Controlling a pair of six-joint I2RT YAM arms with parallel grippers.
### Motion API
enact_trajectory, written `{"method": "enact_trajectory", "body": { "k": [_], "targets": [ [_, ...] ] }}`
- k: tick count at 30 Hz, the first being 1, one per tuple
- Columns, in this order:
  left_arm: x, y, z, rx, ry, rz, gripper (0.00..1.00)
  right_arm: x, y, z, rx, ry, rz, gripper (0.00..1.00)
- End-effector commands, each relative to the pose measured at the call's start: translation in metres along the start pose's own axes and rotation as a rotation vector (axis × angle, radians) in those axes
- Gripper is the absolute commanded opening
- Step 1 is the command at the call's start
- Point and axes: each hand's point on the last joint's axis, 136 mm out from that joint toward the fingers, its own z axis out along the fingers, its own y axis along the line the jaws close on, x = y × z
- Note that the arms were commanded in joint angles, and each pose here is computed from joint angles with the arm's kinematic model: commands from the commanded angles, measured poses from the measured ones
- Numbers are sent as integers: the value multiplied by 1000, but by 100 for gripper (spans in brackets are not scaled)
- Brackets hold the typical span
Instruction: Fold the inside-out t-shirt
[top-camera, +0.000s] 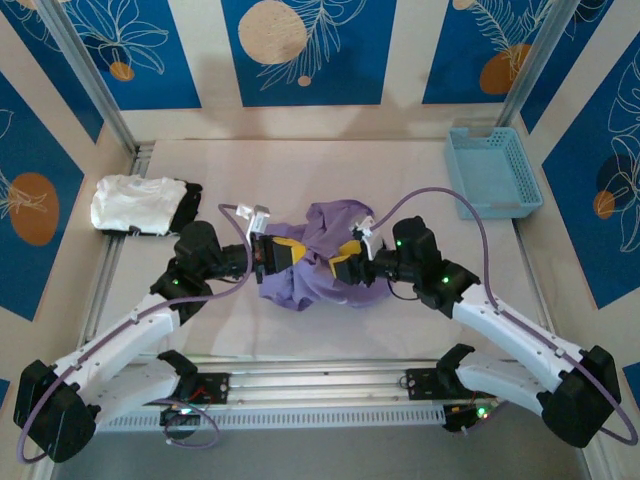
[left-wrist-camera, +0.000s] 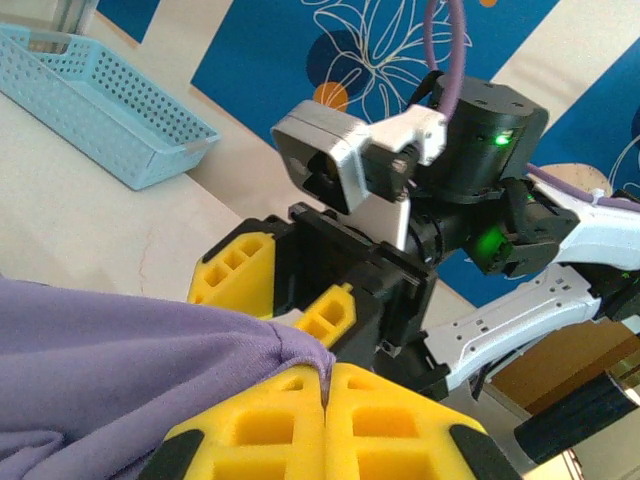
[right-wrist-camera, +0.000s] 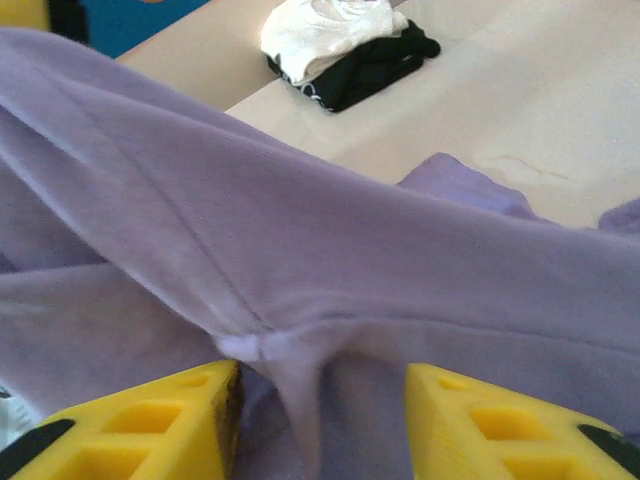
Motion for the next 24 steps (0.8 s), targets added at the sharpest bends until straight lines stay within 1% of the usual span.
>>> {"method": "enact_trajectory", "body": {
  "k": [1,4,8,11,12,14,15,16,17,20,22,24],
  "targets": [
    [-11,-15,-4,43,-11,64,0,-15,2,-5,32,-22,-126,53],
    [-11,-16,-4,46,-9,66,0,-20,5,-1,19,-17,-154,55],
    [-11,-17,-4,56,-8,67,0,-25,2,12,7,7,-174,55],
    [-11,-16,-4,49,-8,69,0,-31,14,23,-92,20,-160,50],
    [-11,-15,-4,42,-10,71,0,-32,18,25,-117,29,-150,45],
    [-12,-10,-6,0,-15,78,0,-33,18,25,-135,44,-113,20],
    [-12,-4,-7,-40,-21,81,0,-36,18,21,-142,41,-87,12],
    [-12,7,-10,-110,-27,81,0,-40,16,13,-155,26,-44,4],
    [-13,22,-14,-203,-34,83,0,-46,20,3,-202,-5,2,0],
    [-12,71,-33,-507,-33,92,0,-68,37,-26,-388,-123,126,0],
    [-8,94,-40,-630,7,107,0,-75,47,-32,-469,-145,174,0],
    [-3,105,-41,-683,52,108,3,-79,54,-31,-506,-144,208,0]
  ]
}}
